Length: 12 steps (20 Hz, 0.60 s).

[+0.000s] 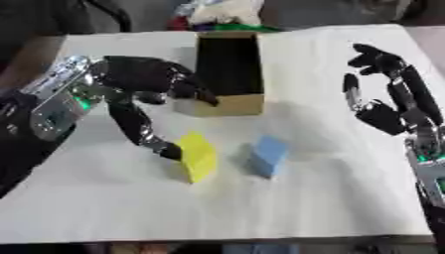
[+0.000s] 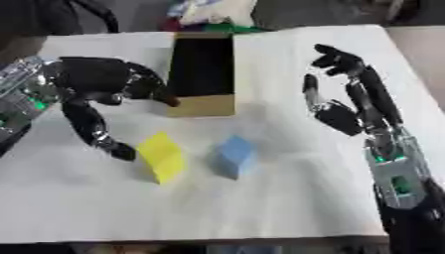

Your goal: Pick up objects on the table and place them in the box.

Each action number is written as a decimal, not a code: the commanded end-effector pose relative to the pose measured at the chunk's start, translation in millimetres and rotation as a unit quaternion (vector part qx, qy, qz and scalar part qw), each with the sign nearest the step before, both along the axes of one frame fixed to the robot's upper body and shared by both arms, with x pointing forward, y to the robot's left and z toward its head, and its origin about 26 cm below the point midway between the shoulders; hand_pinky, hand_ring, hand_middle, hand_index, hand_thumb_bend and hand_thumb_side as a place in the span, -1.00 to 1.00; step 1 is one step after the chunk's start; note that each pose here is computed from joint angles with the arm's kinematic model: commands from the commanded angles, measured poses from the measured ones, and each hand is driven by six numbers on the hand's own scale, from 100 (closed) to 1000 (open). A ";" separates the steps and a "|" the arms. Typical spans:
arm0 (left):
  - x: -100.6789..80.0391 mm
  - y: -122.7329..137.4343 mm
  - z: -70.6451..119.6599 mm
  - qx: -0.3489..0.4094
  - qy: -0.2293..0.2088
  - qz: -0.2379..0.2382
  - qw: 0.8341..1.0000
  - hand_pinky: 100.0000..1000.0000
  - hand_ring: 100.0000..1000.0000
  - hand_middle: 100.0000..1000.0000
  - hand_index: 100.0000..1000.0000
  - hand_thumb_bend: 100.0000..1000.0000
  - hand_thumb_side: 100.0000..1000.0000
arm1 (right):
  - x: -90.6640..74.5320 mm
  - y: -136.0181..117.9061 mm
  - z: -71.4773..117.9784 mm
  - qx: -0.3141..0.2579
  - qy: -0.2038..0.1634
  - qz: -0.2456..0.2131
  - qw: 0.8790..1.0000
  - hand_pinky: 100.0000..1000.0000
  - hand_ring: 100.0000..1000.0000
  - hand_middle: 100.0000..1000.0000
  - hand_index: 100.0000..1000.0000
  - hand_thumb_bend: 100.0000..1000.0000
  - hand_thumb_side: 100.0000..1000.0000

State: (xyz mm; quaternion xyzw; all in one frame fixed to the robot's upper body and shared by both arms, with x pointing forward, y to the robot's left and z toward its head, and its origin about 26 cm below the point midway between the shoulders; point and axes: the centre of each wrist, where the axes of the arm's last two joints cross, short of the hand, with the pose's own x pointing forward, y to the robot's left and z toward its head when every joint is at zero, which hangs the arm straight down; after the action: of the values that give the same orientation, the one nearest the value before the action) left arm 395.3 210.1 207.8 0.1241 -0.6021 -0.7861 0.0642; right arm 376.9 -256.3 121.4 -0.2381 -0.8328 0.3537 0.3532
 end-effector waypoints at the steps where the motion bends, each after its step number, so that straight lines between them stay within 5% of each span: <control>1: 0.4 2.1 6.4 0.160 -0.017 -0.103 0.982 0.72 0.62 0.55 0.93 -0.10 0.80 | 1.3 -4.2 9.3 -0.004 -0.012 0.001 1.000 0.33 0.45 0.29 0.83 -1.00 0.28; 12: 0.3 3.9 0.4 0.174 -0.016 -0.096 0.980 0.72 0.63 0.55 0.94 -0.09 0.80 | 1.3 -4.4 8.9 -0.003 -0.011 0.001 1.000 0.33 0.45 0.29 0.83 -1.00 0.29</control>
State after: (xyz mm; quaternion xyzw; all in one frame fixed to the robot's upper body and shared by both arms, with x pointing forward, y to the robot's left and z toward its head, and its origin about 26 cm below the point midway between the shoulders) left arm 394.8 209.6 199.6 0.1287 -0.5893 -0.7947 0.0679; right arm 376.9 -256.3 121.3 -0.2370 -0.8333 0.3527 0.3536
